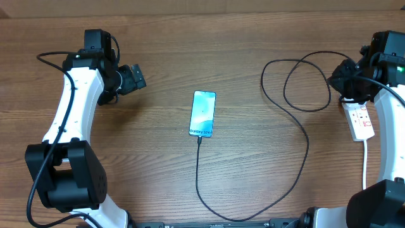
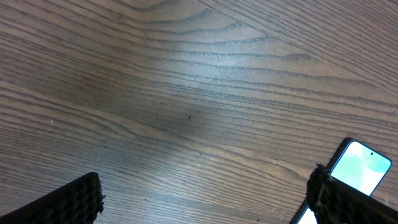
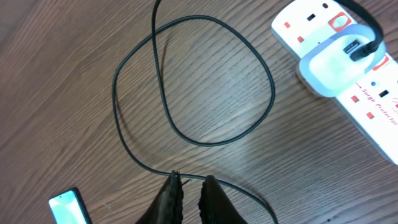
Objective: Plug charger to phone and switch on socket
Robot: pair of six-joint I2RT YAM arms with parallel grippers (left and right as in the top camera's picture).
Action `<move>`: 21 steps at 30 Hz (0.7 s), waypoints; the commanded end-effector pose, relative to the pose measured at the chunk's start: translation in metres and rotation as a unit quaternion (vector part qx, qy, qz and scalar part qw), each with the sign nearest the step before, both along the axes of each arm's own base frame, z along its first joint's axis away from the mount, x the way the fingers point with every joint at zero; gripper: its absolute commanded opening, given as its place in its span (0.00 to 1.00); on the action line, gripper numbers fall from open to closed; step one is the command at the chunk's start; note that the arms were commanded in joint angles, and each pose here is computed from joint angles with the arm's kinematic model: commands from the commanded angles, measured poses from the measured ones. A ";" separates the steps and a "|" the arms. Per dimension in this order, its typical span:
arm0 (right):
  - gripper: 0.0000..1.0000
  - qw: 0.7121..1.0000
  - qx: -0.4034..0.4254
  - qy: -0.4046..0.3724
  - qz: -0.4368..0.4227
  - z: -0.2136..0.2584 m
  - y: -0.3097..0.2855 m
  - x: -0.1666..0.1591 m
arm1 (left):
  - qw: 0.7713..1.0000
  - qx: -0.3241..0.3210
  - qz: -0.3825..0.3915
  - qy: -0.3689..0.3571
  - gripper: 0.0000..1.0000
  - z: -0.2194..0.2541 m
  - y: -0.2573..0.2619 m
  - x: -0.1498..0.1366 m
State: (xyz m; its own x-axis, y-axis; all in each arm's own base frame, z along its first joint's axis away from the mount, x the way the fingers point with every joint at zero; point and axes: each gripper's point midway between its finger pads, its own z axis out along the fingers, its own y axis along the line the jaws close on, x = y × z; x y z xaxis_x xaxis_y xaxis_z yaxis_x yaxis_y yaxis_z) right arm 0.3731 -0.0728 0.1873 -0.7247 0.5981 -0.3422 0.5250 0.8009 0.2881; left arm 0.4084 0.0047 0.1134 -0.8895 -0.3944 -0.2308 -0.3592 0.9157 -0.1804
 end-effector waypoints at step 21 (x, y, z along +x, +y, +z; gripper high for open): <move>0.63 0.999 -0.035 -0.013 -0.020 0.010 -0.016 0.006 | 1.000 0.011 -0.011 -0.005 1.00 0.003 0.001 0.002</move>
